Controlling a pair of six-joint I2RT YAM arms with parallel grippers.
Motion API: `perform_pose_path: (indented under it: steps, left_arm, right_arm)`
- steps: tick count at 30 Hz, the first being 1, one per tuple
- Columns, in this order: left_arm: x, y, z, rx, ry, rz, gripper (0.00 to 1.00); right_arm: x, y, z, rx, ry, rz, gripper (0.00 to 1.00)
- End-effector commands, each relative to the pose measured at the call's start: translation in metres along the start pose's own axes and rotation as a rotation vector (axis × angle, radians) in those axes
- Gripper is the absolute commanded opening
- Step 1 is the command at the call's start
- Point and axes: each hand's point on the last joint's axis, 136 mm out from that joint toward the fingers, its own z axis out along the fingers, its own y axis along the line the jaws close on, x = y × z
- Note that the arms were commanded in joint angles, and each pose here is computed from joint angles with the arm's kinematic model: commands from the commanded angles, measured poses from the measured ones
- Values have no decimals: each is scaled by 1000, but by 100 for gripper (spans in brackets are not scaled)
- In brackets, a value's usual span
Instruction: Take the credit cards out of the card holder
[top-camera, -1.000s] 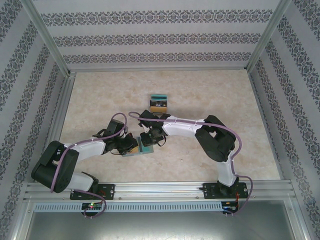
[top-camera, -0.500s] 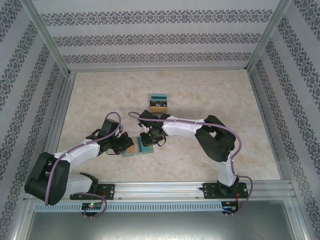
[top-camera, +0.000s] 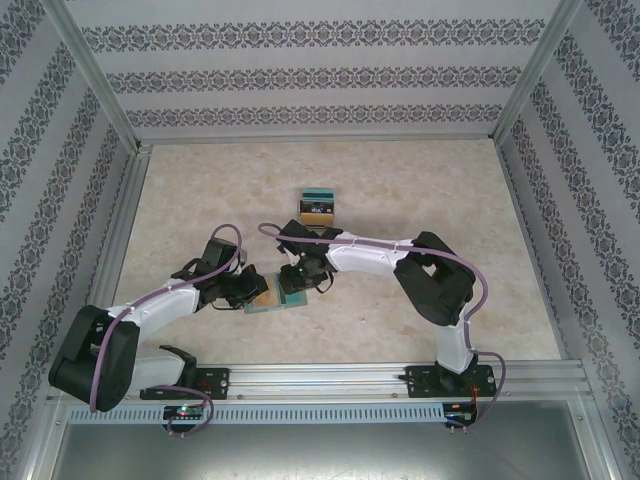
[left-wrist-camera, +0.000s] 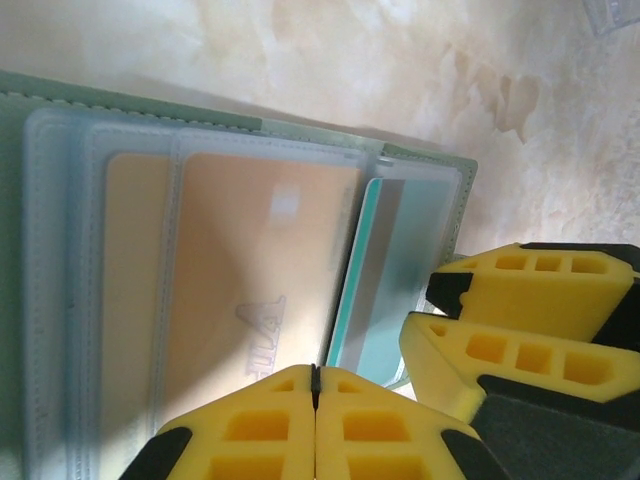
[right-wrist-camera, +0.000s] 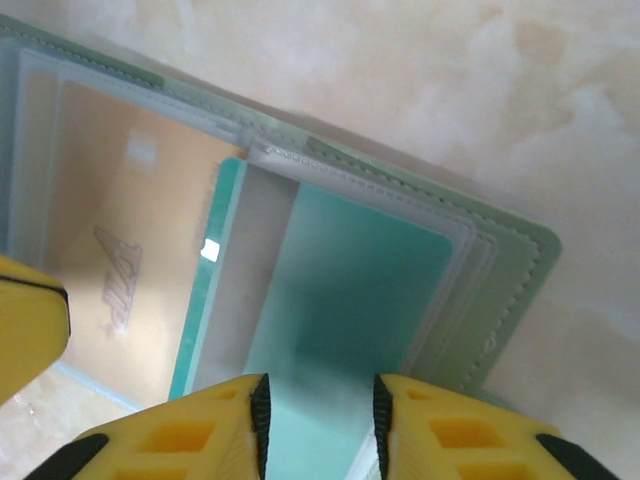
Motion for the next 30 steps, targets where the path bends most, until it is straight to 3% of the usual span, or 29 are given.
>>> perform_pose_path:
  steps: [1,4,9,21,30]
  left_arm:
    - [-1,3,1,4,-4,2,7]
    - [-1,2,1,7,-3,1,7]
    - [0,0,2,20,0,2,8]
    - [3,-4,13,40,20,0,21]
    - [4,-6,17,44,32,9,21]
  right_arm:
    - [5,-3,-11,21,-4,11,39]
    - [7,-5,-6,24,8,21,45]
    - [10,-5,4,9,28,29,42]
    - [11,11,17,-50,62,12,37]
    - [10,15,19,-55,63,7,37]
